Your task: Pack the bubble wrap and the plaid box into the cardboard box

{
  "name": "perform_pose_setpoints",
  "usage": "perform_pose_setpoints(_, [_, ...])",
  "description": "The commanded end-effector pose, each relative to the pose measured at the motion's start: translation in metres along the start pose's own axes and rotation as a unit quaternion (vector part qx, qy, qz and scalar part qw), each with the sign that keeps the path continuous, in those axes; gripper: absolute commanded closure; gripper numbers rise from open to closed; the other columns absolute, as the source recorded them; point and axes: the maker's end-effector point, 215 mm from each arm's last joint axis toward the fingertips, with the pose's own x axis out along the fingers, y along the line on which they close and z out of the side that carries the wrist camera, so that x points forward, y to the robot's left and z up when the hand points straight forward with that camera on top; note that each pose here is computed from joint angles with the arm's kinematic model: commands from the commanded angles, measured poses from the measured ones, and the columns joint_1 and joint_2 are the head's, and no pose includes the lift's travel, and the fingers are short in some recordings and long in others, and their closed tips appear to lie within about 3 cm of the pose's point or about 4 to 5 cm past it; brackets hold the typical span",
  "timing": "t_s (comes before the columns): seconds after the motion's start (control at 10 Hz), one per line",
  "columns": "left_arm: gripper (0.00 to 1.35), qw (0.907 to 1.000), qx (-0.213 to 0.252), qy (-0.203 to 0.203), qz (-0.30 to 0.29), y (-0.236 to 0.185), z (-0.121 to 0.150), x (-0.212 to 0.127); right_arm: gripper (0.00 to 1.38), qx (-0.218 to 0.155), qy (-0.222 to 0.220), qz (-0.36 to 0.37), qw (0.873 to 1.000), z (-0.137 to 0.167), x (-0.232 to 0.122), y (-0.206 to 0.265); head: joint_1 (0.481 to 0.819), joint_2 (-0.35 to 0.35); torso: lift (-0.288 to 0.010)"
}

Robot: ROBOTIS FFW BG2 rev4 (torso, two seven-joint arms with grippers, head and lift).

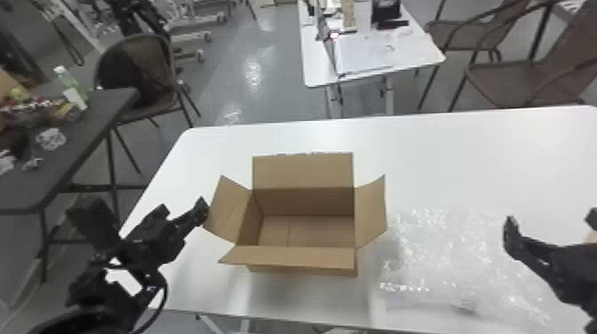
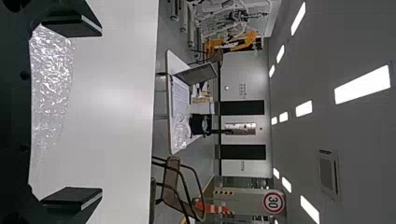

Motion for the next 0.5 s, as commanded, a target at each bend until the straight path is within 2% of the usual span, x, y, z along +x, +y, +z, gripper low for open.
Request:
perform_pose_setpoints(0.0, [0.25, 0.9998, -0.014, 0.006, -0.013, -0.012, -0.008, 0.003, 0.09, 0.000, 0.001, 0.000, 1.000, 0.000, 0.000, 0.000, 0.695, 0.254, -0.122])
perform_pose_setpoints(0.4, [0.25, 0.9987, -0.033, 0.025, -0.032, -0.030, -0.028, 0.004, 0.09, 0.001, 0.006, 0.000, 1.000, -0.003, 0.000, 0.000, 0.695, 0.220, -0.122])
